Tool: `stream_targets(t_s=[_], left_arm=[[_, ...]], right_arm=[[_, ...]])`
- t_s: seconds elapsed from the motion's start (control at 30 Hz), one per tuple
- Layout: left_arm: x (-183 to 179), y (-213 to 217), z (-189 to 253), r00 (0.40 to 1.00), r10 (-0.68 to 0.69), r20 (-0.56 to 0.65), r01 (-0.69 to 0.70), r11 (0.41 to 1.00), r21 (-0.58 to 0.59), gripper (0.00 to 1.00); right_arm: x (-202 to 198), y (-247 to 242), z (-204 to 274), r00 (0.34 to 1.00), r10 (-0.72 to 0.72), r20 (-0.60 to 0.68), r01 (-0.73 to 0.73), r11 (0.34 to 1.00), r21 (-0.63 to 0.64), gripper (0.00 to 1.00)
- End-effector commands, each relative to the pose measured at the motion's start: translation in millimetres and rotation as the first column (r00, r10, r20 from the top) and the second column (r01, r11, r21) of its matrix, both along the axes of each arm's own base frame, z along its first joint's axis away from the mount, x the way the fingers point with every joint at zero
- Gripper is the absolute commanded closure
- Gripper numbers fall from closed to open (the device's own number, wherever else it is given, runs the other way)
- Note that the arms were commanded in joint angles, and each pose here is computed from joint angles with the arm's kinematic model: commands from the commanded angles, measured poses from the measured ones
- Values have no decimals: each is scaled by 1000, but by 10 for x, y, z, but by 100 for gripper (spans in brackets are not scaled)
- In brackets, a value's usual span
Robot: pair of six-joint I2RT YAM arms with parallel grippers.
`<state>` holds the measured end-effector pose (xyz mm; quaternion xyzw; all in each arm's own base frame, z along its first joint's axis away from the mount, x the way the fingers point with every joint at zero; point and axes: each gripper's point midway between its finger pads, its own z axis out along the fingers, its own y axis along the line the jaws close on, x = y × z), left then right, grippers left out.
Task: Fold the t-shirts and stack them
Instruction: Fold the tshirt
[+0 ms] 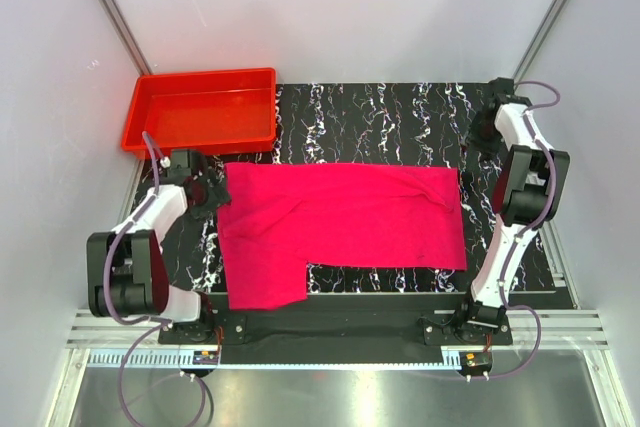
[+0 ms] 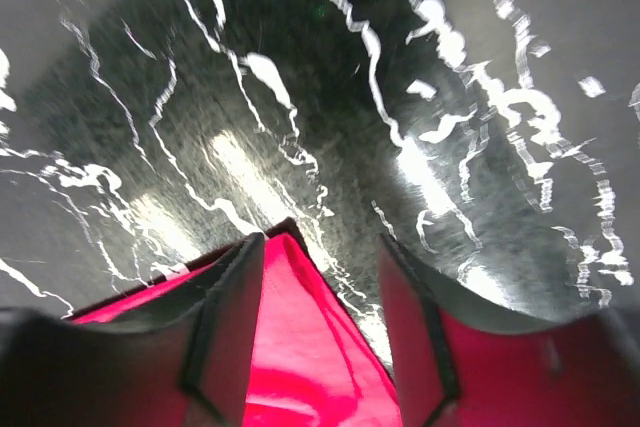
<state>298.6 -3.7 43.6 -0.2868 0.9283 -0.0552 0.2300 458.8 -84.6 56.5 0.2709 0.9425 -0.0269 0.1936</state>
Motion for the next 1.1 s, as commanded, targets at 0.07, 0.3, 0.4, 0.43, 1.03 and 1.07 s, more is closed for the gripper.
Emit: stream_targets(t_s=[0.07,0.3,0.4,0.43,1.03,1.07], left_arm=[[-93,132,435,997,16,72,-22,997,73,12],[-92,-97,776,974,-60,218,65,998,-15,29],[132,-297,879,945,-116,306,150,984,-91,37],[190,-380,909,935,-137,327,186,975,-122,40],[561,-453,156,983,-106,149,129,979,-157,64],[543,-436,122,985,-104,135,124,981,-150,64]], right_arm=[[-167,-19,358,1000,-9,19,9,1000,-16,41],[-307,520,322,993,67,98,-89,967,240,59],[-323,575,136,997,55,60,-69,959,274,66],[-331,572,94,998,45,51,-57,960,276,65],[-100,505,-243,1000,-9,23,3,970,243,78],[-94,474,-230,1000,-12,22,6,974,227,81]])
